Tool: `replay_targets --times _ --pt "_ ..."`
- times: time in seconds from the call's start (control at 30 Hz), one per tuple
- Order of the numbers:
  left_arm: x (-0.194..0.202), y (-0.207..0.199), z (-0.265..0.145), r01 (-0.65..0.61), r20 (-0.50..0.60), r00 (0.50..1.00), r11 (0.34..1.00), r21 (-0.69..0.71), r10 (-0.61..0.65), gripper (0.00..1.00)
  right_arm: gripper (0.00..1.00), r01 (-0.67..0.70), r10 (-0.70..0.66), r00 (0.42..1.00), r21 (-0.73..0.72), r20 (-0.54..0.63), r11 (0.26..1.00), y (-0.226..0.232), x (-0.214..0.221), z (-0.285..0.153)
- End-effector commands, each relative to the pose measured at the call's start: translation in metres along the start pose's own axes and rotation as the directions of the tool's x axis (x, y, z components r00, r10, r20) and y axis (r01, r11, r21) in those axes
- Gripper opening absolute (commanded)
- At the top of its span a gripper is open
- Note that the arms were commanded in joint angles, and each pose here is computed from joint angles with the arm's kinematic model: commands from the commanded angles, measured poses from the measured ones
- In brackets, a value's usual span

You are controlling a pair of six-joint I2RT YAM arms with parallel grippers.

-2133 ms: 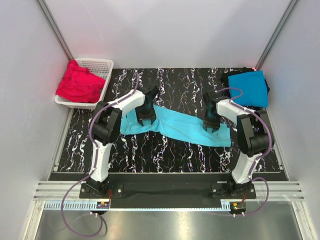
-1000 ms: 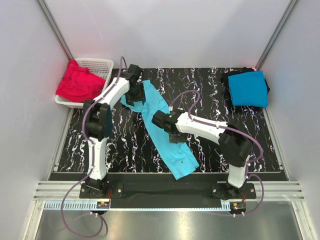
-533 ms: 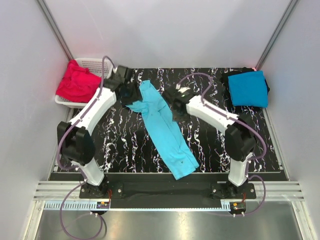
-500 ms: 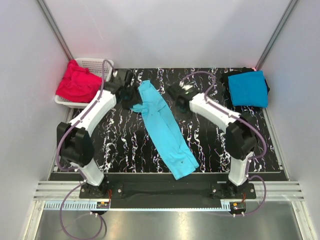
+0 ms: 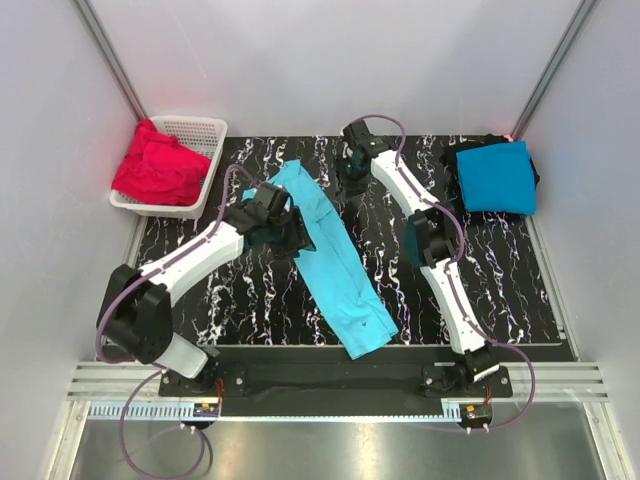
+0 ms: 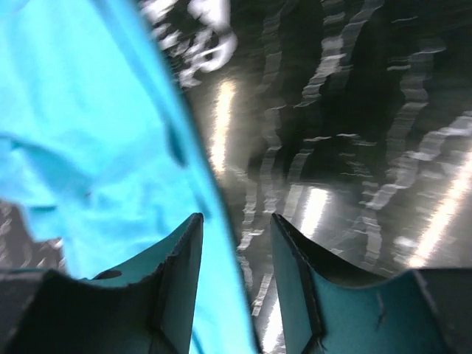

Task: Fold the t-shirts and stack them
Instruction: Fold the tshirt

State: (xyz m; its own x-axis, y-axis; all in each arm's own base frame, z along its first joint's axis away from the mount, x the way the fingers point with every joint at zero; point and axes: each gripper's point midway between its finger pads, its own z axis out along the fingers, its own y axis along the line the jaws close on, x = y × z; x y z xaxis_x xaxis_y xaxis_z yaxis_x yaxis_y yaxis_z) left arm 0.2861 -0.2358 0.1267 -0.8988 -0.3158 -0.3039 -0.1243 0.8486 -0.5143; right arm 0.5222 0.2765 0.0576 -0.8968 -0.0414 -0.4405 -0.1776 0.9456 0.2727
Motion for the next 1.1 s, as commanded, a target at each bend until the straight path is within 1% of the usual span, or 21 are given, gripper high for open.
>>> replay_targets --times 0.0,0.03,0.1,0.17,0.23,0.27,0.3,0.37,0.4,0.43,0.47,0.53,0.57,0.63,0.7,0.73,0.77,0.87,0.9,0.93,1.07 --pt "0.007 -0.021 0.014 -0.016 -0.04 0.999 0.997 0.073 0.019 0.53 0.49 0.043 -0.047 0.999 -0.243 -0.011 0.969 0.05 -0.004 -0.021" --pt "0.013 -0.023 0.018 -0.023 -0.066 0.997 0.996 0.085 0.029 0.53 0.5 0.049 -0.056 0.998 -0.307 -0.015 0.95 0.062 -0.003 -0.022" --pt "0.023 -0.028 0.028 -0.037 -0.103 0.994 0.994 0.101 0.047 0.52 0.49 0.064 -0.062 0.998 -0.34 0.015 0.938 0.068 -0.008 -0.02" --pt "0.033 -0.033 0.039 -0.055 -0.132 0.989 0.991 0.124 0.072 0.52 0.47 0.078 -0.078 0.997 -0.399 0.015 0.914 0.075 -0.005 -0.018" --pt "0.047 -0.04 0.047 -0.076 -0.165 0.981 0.987 0.14 0.099 0.52 0.46 0.105 -0.093 0.994 -0.454 0.048 0.885 0.087 -0.01 -0.032" --pt "0.056 -0.045 0.055 -0.087 -0.188 0.975 0.984 0.153 0.115 0.52 0.46 0.117 -0.098 0.993 -0.48 0.065 0.869 0.091 -0.008 -0.026" --pt "0.061 -0.048 0.059 -0.092 -0.205 0.971 0.983 0.161 0.124 0.51 0.46 0.139 -0.104 0.99 -0.513 0.096 0.847 0.098 -0.013 -0.038" --pt "0.076 -0.055 0.07 -0.095 -0.246 0.96 0.98 0.172 0.137 0.51 0.47 0.165 -0.121 0.986 -0.615 0.114 0.771 0.116 -0.013 -0.05" --pt "0.081 -0.057 0.073 -0.1 -0.259 0.955 0.98 0.174 0.143 0.5 0.47 0.152 -0.125 0.988 -0.649 0.088 0.745 0.119 -0.007 -0.044" --pt "0.083 -0.059 0.076 -0.106 -0.256 0.955 0.98 0.168 0.148 0.5 0.47 0.129 -0.127 0.99 -0.701 0.056 0.701 0.128 -0.001 -0.049" --pt "0.09 -0.059 0.079 -0.116 -0.264 0.952 0.98 0.162 0.156 0.5 0.46 0.126 -0.126 0.991 -0.719 0.054 0.684 0.131 -0.002 -0.05" --pt "0.089 -0.063 0.08 -0.129 -0.252 0.953 0.978 0.164 0.168 0.49 0.44 0.113 -0.134 0.99 -0.732 0.029 0.672 0.132 0.006 -0.043" --pt "0.09 -0.063 0.081 -0.131 -0.253 0.953 0.978 0.162 0.169 0.5 0.44 0.111 -0.139 0.99 -0.726 0.021 0.679 0.13 0.011 -0.038" --pt "0.092 -0.065 0.082 -0.136 -0.259 0.95 0.976 0.169 0.177 0.5 0.44 0.136 -0.158 0.987 -0.728 0.039 0.672 0.132 0.014 -0.039" --pt "0.096 -0.063 0.085 -0.137 -0.273 0.945 0.977 0.166 0.179 0.5 0.45 0.122 -0.163 0.987 -0.744 0.018 0.657 0.133 0.02 -0.036" --pt "0.096 -0.064 0.085 -0.138 -0.276 0.944 0.976 0.167 0.18 0.5 0.45 0.102 -0.172 0.985 -0.779 -0.008 0.619 0.138 0.026 -0.04" --pt "0.097 -0.063 0.086 -0.14 -0.278 0.943 0.976 0.166 0.183 0.5 0.46 0.077 -0.171 0.985 -0.795 -0.035 0.601 0.138 0.03 -0.034" --pt "0.099 -0.062 0.085 -0.142 -0.28 0.942 0.977 0.159 0.183 0.5 0.47 -0.008 -0.169 0.979 -0.846 -0.116 0.533 0.145 0.04 -0.037" --pt "0.098 -0.062 0.085 -0.144 -0.274 0.944 0.977 0.157 0.183 0.5 0.47 -0.049 -0.16 0.974 -0.844 -0.158 0.534 0.141 0.047 -0.026" --pt "0.097 -0.062 0.084 -0.145 -0.271 0.945 0.977 0.156 0.183 0.5 0.47 -0.093 -0.146 0.969 -0.839 -0.201 0.537 0.14 0.05 -0.024" --pt "0.098 -0.062 0.08 -0.155 -0.267 0.944 0.975 0.158 0.193 0.5 0.49 -0.192 -0.12 0.943 -0.804 -0.309 0.563 0.13 0.073 -0.005"
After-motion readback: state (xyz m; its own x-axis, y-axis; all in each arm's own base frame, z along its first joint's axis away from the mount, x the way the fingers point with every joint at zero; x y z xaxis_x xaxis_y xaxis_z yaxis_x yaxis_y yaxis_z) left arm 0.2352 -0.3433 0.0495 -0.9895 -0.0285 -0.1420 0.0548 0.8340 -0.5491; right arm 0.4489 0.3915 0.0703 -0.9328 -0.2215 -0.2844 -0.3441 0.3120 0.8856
